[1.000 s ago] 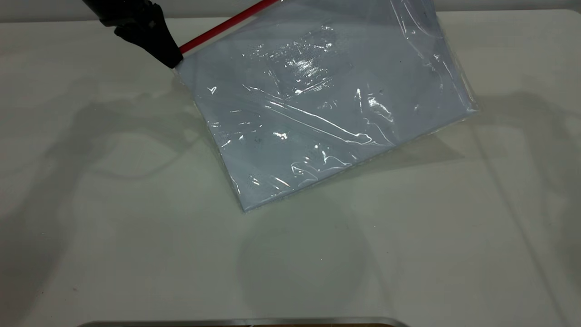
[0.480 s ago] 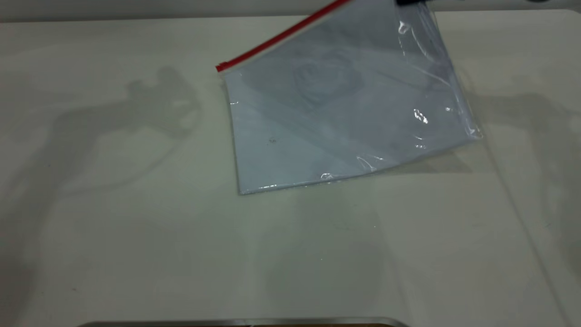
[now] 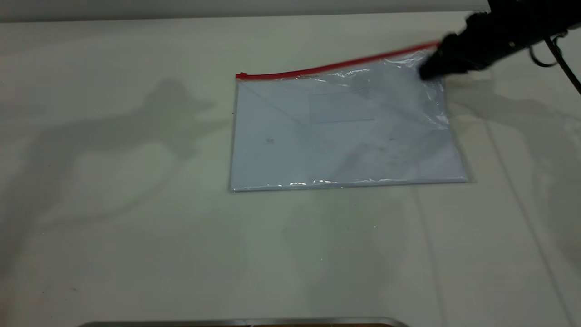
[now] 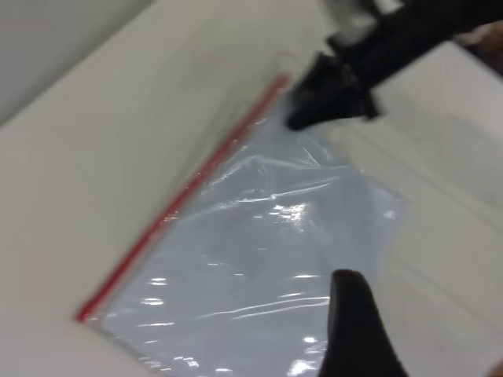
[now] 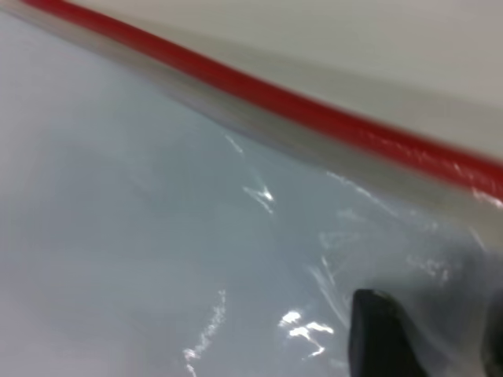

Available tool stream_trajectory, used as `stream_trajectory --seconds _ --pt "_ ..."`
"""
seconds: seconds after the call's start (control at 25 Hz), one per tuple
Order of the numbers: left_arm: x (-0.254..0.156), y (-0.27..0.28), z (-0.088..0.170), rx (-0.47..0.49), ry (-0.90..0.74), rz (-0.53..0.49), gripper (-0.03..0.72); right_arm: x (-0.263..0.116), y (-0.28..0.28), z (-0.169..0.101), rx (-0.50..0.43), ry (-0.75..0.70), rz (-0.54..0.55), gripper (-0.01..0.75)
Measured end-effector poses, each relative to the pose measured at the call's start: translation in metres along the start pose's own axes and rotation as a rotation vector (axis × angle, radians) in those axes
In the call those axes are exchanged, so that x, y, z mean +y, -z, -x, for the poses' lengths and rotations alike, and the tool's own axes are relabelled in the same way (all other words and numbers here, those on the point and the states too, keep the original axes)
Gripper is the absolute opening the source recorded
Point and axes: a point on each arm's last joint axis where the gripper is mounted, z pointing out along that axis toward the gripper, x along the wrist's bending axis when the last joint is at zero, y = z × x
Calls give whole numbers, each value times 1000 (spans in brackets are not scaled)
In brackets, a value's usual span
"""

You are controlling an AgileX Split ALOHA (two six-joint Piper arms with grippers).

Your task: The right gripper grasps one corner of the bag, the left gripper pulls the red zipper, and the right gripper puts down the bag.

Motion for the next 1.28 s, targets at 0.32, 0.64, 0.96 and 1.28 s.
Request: stream_trajectory --seconds 0.32,0.64,0.96,1.28 --pt "6 20 29 -102 -20 -31 511 18 49 -22 136 -349 -229 426" --pt "15 79 73 145 73 -120 511 80 156 -90 387 -341 -310 361" --pt "6 150 121 533 205 -142 511 115 312 -189 73 -32 -202 347" --pt "-50 168 157 680 294 -213 511 44 439 -240 -190 -30 -21 347"
